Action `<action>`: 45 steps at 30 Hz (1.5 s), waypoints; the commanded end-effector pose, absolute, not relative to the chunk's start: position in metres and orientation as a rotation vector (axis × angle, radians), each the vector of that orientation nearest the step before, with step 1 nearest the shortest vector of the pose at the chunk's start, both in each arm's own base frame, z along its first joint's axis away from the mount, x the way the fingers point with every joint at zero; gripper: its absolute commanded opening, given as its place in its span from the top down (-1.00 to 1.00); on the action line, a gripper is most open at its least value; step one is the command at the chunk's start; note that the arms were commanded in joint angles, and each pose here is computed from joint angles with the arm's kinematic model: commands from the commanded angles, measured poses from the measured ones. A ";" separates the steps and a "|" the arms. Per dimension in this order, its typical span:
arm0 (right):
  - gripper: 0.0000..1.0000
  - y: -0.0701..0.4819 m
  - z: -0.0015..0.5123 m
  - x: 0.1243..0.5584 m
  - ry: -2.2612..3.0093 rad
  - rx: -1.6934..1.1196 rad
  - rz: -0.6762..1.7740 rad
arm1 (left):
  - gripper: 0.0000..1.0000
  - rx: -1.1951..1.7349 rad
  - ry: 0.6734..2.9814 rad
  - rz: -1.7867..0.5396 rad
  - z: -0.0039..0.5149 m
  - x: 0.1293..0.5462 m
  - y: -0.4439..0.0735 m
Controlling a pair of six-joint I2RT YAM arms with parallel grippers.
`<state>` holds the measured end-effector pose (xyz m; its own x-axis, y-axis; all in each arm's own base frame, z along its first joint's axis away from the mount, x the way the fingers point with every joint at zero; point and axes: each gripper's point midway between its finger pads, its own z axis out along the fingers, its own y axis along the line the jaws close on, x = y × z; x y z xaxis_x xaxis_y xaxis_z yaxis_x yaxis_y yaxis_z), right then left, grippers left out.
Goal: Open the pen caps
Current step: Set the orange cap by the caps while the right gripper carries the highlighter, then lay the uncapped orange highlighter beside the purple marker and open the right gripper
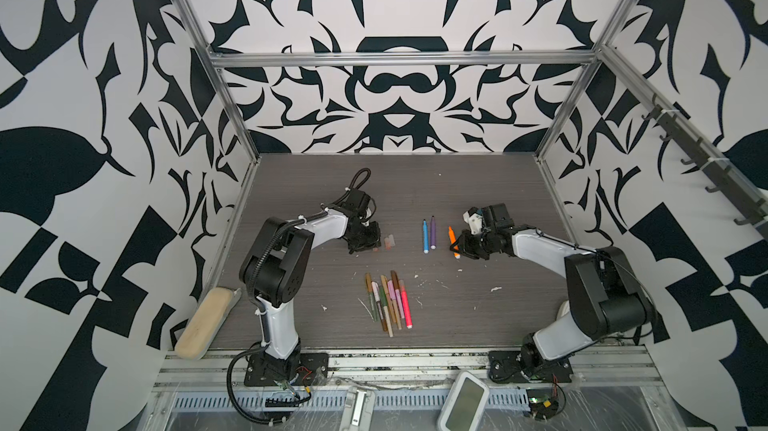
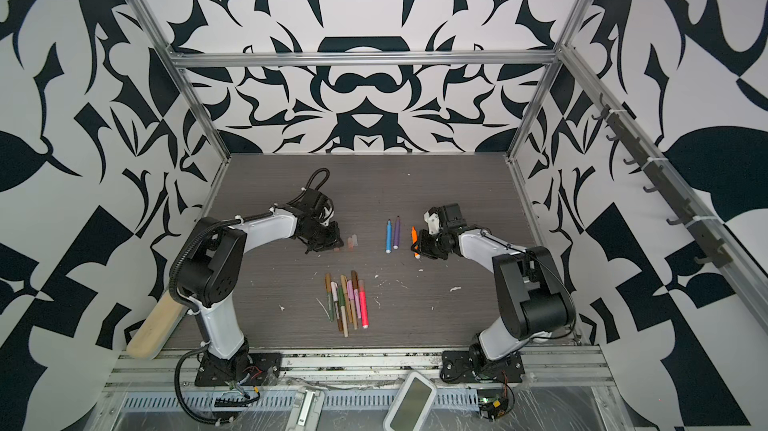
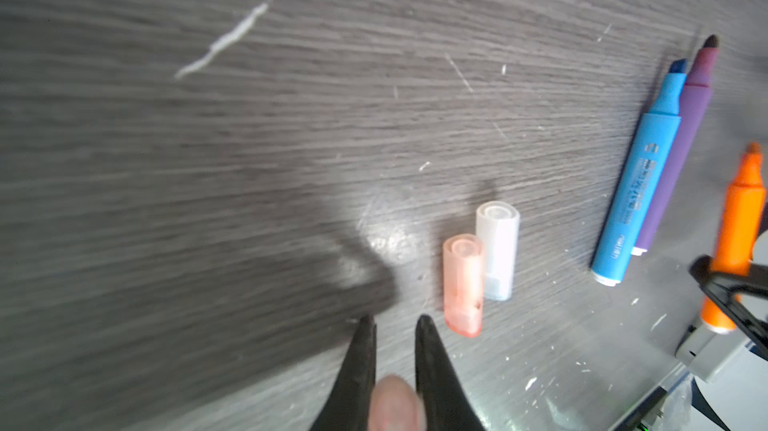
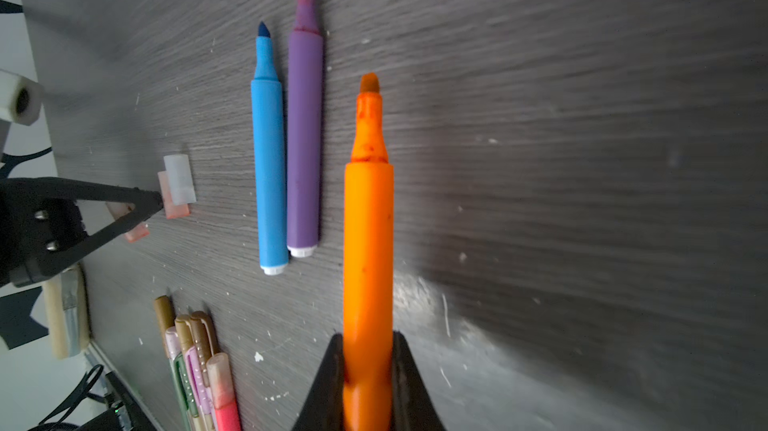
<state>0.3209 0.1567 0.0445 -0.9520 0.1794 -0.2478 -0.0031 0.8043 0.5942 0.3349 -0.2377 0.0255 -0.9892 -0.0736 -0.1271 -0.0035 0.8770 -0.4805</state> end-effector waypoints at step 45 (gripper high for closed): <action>0.27 0.174 0.042 0.370 2.638 0.231 1.030 | 1.00 -0.063 2.946 -0.756 0.022 0.325 -0.238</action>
